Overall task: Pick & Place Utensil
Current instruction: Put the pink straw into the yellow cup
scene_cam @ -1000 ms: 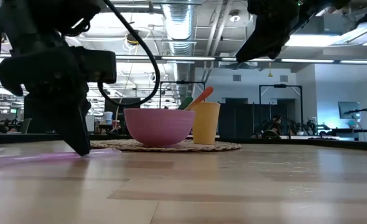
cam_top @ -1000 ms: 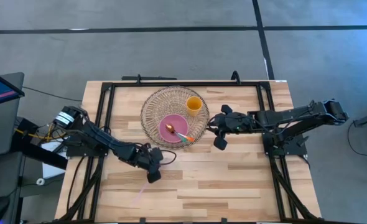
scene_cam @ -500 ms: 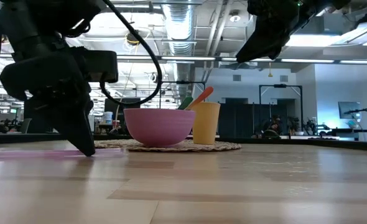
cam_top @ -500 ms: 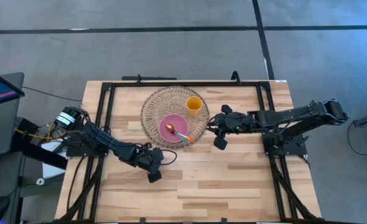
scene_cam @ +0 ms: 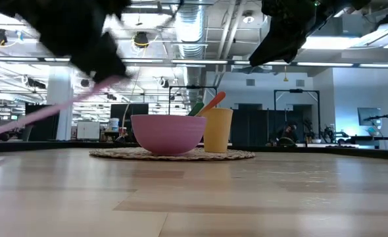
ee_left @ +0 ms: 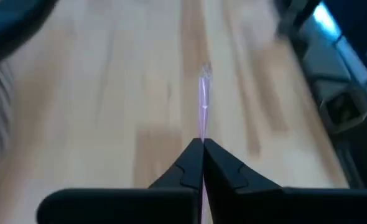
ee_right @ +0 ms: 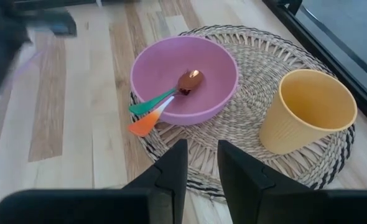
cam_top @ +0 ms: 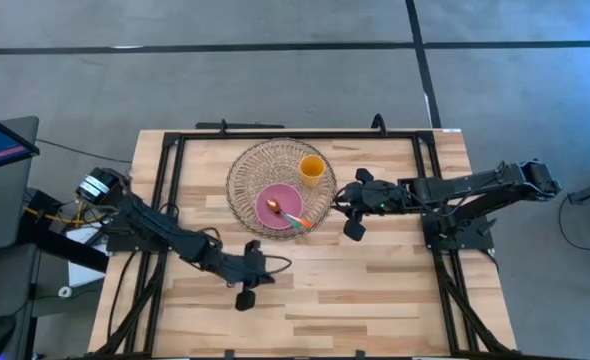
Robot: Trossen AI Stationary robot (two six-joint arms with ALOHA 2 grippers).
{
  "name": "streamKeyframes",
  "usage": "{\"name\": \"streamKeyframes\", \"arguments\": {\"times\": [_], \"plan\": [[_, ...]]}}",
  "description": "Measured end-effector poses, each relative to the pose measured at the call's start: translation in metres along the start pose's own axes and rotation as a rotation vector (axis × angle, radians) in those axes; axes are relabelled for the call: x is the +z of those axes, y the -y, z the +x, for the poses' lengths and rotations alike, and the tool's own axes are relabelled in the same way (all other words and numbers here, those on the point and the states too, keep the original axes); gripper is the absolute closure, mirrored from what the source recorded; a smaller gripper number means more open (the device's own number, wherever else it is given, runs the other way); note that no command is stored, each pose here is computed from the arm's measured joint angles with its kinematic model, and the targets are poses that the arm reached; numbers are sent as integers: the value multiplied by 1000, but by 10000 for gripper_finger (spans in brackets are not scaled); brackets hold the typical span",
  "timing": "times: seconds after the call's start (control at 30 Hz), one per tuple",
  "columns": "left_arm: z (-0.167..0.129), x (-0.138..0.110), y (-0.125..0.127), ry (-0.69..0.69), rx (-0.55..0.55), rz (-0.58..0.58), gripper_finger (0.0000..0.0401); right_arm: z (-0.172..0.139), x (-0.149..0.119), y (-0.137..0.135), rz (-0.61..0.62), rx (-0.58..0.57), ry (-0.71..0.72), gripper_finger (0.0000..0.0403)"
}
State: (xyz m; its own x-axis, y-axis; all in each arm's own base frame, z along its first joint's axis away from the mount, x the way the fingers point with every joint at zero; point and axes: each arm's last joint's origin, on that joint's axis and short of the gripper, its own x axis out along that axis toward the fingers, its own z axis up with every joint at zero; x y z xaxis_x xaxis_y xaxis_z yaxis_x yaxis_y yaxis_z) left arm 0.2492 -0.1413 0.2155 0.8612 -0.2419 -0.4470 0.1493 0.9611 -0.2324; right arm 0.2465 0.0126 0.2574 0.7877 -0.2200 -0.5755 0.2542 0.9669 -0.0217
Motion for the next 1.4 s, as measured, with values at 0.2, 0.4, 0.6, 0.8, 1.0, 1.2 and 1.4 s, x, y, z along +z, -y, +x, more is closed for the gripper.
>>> {"name": "streamKeyframes", "arguments": {"times": [0.2,0.4,0.6,0.8,1.0,1.2,1.4], "plan": [[-40,44,-2,291,-18,154,394,0,0,0,0,0,-1,321],[-78,72,-6,520,-12,268,395,0,0,0,0,0,-1,321],[-97,95,-19,727,62,306,393,0,0,0,0,-1,-1,321],[-96,111,-51,829,137,374,394,0,2,0,4,3,16,321],[-95,126,-93,955,140,461,392,0,2,0,4,3,24,321],[-89,131,-130,1070,85,591,393,0,3,1,0,-2,24,321],[-70,143,-160,1093,106,651,394,1,3,5,9,-16,24,321]]}}
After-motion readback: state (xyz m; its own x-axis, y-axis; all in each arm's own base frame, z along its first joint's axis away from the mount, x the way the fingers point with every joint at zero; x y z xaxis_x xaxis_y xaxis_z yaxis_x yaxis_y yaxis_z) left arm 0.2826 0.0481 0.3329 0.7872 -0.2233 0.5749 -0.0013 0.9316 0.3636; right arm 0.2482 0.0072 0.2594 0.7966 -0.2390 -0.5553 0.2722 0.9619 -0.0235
